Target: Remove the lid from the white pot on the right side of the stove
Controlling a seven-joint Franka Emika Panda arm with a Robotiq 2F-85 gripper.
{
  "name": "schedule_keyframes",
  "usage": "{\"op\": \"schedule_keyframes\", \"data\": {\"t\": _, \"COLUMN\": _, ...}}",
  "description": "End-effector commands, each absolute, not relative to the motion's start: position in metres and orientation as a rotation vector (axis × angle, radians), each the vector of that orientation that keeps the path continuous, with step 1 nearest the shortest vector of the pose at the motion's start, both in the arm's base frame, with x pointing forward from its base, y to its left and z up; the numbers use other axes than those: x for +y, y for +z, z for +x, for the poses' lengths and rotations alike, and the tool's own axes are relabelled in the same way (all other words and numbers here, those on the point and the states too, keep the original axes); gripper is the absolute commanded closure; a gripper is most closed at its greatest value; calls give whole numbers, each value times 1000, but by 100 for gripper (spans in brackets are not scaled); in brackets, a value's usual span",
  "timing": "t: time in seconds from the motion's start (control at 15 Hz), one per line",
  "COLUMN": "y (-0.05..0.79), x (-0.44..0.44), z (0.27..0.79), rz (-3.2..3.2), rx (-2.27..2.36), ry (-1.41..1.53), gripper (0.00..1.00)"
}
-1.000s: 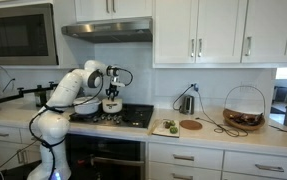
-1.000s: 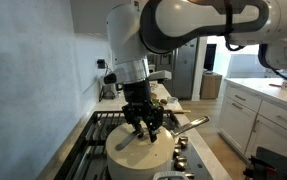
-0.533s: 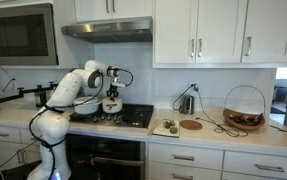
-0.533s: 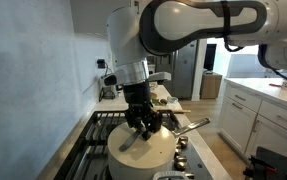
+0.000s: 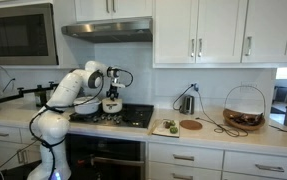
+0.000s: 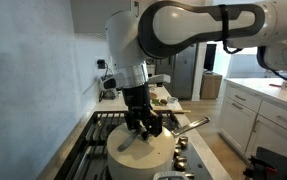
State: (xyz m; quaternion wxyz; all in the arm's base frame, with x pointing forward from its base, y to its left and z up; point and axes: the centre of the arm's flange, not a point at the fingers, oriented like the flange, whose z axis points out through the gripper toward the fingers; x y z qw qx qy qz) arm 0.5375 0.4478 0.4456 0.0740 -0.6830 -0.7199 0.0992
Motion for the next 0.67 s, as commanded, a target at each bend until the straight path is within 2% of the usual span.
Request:
{"op": "schedule_keyframes", "data": {"t": 0.0, "y": 478, "x": 453, "z": 546, "rz": -2090, "rx": -2212, "ry": 274, "gripper": 100}}
{"op": "schedule_keyframes", "data": {"t": 0.6, "y": 514, "x": 458, "z": 554, "rz": -2133, "rx": -2266, "ry": 213, "gripper": 100}}
